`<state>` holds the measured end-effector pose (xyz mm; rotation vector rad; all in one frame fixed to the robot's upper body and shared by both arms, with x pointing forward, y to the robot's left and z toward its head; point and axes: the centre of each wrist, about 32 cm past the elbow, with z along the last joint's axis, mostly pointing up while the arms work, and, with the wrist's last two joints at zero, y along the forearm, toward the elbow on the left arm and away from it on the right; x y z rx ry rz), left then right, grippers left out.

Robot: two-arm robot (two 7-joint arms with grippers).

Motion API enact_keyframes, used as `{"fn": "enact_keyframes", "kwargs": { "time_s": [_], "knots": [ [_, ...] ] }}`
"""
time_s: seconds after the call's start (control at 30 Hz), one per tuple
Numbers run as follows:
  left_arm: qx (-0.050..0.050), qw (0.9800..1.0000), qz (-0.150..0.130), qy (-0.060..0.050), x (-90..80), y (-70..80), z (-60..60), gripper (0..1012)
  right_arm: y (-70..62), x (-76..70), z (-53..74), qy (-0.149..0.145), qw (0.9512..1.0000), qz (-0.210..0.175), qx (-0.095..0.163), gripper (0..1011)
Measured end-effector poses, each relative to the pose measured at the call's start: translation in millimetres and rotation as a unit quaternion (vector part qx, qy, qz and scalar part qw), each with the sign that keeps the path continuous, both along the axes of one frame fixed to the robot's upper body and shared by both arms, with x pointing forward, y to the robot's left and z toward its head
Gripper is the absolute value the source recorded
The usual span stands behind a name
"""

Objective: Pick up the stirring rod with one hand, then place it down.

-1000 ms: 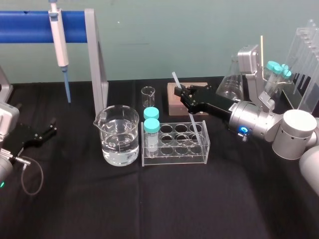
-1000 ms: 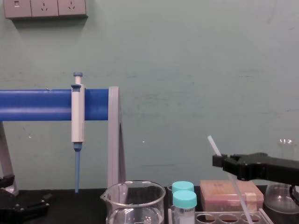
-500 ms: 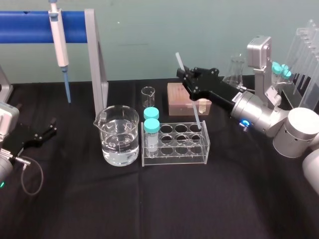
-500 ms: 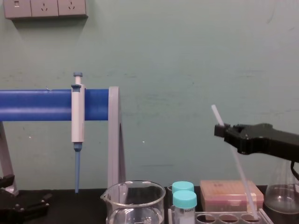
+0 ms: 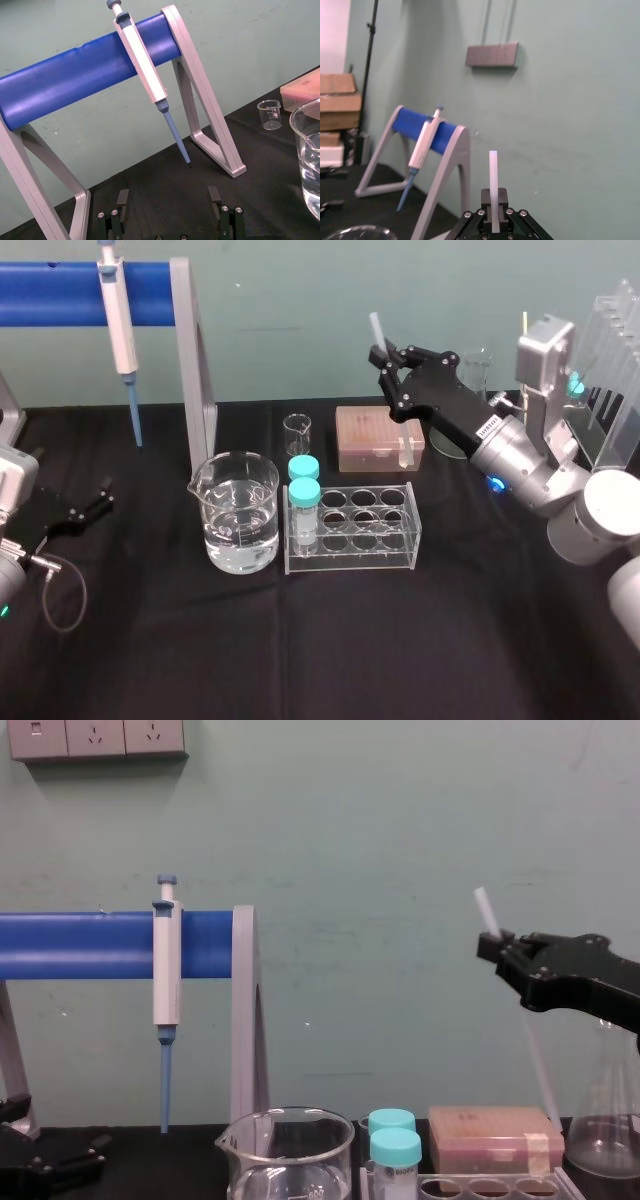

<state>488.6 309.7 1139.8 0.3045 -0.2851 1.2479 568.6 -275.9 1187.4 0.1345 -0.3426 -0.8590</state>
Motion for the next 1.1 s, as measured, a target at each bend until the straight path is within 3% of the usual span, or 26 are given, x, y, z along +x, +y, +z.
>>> {"fn": "enact_keyframes", "kwargs": {
  "time_s": [0.17, 0.47, 0.63, 1.1],
  "knots": [
    [0.000, 1.0000, 0.000, 0.000, 0.0, 0.0, 0.0, 1000, 2.7, -11.6, -12.4, -0.025, 0.9991, -0.022, 0.026, 72],
    [0.000, 1.0000, 0.000, 0.000, 0.0, 0.0, 0.0, 1000, 7.7, -32.9, -28.6, -0.014, 0.9963, -0.056, 0.064, 72],
    [0.000, 1.0000, 0.000, 0.000, 0.0, 0.0, 0.0, 1000, 12.9, -46.9, -29.4, -0.005, 0.9947, -0.081, 0.063, 72],
    [0.000, 1.0000, 0.000, 0.000, 0.0, 0.0, 0.0, 1000, 15.0, -68.5, -32.2, 0.002, 0.9923, -0.113, 0.050, 72]
  ]
}}
